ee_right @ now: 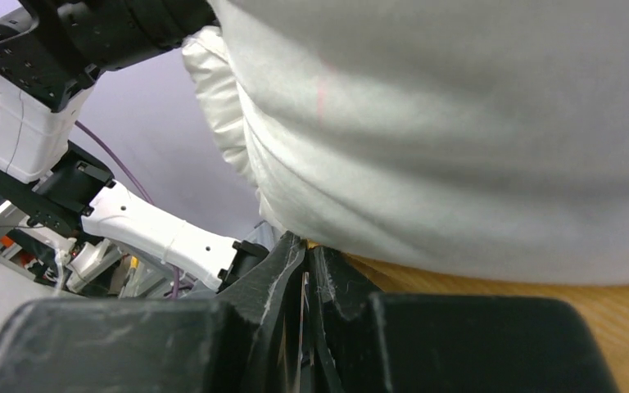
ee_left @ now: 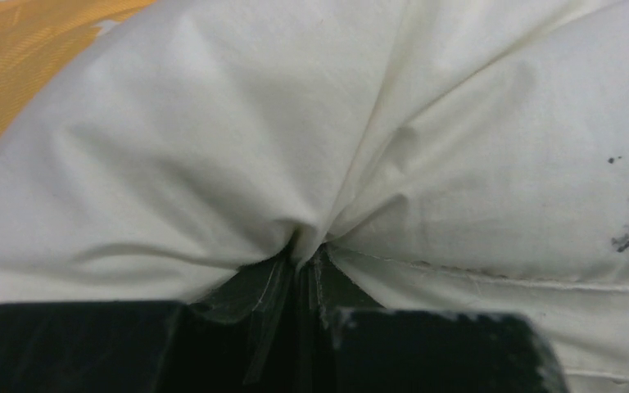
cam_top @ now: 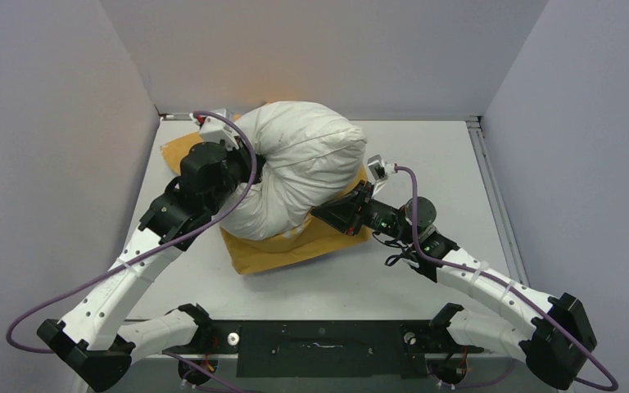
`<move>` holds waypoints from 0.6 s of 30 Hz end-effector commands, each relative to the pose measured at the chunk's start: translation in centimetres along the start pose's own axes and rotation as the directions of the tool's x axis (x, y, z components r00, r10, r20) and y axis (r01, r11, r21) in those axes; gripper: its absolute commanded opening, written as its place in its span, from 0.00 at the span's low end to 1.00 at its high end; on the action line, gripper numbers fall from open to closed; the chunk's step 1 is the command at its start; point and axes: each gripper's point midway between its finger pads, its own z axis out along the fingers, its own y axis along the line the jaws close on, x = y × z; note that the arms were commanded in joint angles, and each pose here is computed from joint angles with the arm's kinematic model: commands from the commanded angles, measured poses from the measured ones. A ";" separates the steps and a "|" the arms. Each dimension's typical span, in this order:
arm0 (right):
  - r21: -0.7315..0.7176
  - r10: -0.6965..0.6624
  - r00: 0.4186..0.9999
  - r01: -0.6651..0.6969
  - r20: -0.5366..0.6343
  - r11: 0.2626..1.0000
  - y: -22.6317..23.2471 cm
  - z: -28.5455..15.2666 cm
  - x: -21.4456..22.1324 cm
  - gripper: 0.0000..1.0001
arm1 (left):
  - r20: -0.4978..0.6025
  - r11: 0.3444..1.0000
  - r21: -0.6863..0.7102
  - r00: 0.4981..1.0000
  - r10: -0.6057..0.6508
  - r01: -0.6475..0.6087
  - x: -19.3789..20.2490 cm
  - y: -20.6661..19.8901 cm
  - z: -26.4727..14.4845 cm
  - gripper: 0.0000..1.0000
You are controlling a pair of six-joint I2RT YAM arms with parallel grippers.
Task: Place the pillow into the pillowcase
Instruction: Stuff the pillow into the pillowcase.
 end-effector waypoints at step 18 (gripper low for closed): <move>-0.484 -0.138 0.939 0.284 0.314 0.828 15.8 -2.9 -9.3 0.05 | -0.472 0.941 -0.209 0.870 0.143 -0.268 26.1 5.8 10.6 0.00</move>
